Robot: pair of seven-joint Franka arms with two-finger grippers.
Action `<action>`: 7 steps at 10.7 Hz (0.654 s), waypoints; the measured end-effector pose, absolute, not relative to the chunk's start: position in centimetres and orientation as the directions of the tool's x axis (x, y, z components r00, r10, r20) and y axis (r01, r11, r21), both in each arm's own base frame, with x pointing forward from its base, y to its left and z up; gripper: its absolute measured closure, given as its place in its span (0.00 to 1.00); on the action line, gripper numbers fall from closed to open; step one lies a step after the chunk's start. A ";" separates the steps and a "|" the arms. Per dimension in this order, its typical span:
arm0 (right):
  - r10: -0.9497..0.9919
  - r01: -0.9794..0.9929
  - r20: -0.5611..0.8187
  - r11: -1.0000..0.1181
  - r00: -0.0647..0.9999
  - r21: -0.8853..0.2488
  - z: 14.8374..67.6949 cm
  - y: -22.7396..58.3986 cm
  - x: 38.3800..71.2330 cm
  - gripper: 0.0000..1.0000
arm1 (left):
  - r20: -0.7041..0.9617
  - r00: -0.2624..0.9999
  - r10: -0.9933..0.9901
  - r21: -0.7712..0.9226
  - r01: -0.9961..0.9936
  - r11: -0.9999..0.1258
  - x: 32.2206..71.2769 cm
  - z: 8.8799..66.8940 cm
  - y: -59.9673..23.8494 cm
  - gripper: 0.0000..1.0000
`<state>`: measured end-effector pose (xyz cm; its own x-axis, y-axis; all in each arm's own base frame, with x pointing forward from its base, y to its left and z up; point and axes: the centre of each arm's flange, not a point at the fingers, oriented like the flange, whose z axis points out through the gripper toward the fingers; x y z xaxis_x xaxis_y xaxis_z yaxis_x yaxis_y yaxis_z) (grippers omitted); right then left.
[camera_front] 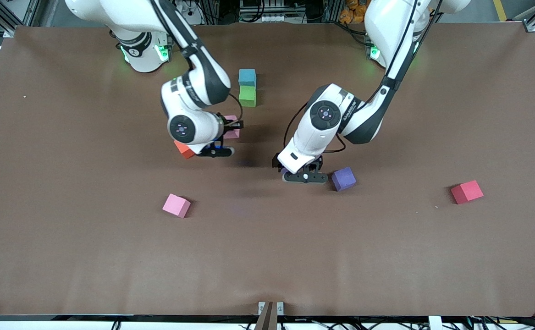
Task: Arrange blocks into number 1
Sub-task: 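Grasp the lavender cube with the left gripper while the right carries pink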
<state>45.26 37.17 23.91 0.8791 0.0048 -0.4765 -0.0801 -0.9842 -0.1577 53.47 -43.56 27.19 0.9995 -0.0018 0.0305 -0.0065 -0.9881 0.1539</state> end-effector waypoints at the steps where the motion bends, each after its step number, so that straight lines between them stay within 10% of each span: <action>1: 0.005 -0.074 -0.476 -0.986 0.880 -0.148 23.3 38.6 44.5 0.37 | 0.016 1.000 0.011 0.146 0.009 -0.989 53.1 26.2 -43.8 0.00; 7: 0.057 -0.003 -0.464 -0.992 0.884 -0.128 21.4 42.6 40.1 0.37 | -0.050 0.998 0.025 0.097 0.030 -0.995 50.9 23.1 -45.3 0.00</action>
